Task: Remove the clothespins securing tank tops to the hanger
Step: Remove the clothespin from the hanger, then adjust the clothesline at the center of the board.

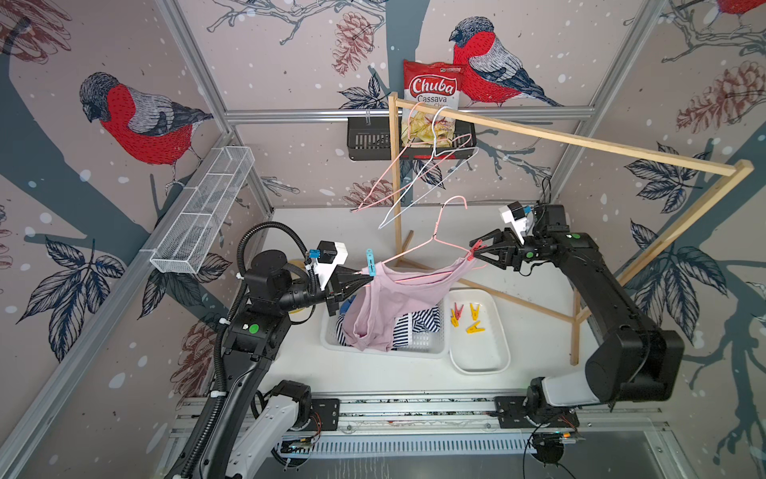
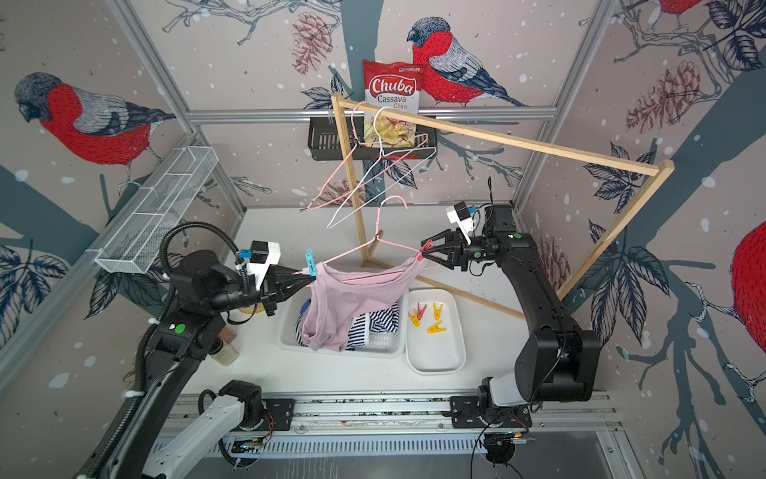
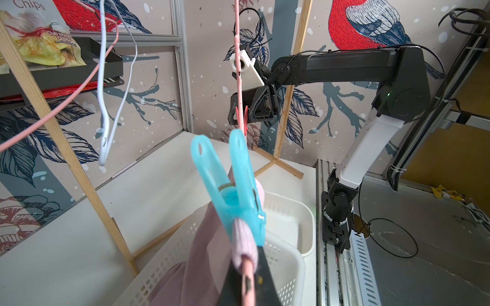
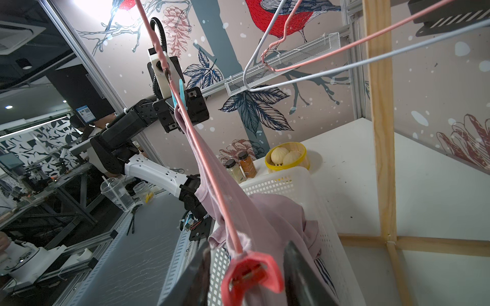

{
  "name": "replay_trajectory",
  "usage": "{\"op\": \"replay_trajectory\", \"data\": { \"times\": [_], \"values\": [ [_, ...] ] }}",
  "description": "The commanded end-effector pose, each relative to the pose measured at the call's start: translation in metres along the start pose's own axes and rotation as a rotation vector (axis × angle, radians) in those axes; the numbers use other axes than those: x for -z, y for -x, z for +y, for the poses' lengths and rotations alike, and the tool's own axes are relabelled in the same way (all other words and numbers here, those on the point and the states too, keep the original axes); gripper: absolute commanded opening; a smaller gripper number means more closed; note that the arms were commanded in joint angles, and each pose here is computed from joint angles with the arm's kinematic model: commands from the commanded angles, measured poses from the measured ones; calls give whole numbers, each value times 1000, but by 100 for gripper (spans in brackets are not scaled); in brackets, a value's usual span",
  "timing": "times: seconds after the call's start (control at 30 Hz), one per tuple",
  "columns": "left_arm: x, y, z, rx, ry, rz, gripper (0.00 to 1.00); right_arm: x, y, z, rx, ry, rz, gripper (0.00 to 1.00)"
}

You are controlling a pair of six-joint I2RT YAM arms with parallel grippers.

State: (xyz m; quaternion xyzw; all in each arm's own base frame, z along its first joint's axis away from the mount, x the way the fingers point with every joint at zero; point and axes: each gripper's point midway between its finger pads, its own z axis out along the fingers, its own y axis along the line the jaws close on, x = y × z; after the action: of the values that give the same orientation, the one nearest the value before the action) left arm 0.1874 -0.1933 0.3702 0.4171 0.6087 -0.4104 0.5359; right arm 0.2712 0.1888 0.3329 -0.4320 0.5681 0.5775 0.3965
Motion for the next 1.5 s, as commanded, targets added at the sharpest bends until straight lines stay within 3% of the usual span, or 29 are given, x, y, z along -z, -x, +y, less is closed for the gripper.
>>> {"op": "replay_trajectory", "data": {
  "times": [0.0,0.2,0.53,1.07,1.47],
  "values": [
    [1,9,-6,-53,-32,-23,0,0,12,16,10,76,-58,38],
    [1,7,-7,-51,-36,-21,0,0,14,17,20,76,-58,20],
    [1,6,-8,-51,-40,-21,0,1,17,25,36,73,-62,1],
    [2,-8,-8,-43,-24,2,0,12,45,43,130,23,-81,0],
    [20,9,1,-116,173,-61,0,15,45,40,87,1,-93,0]
  ]
}}
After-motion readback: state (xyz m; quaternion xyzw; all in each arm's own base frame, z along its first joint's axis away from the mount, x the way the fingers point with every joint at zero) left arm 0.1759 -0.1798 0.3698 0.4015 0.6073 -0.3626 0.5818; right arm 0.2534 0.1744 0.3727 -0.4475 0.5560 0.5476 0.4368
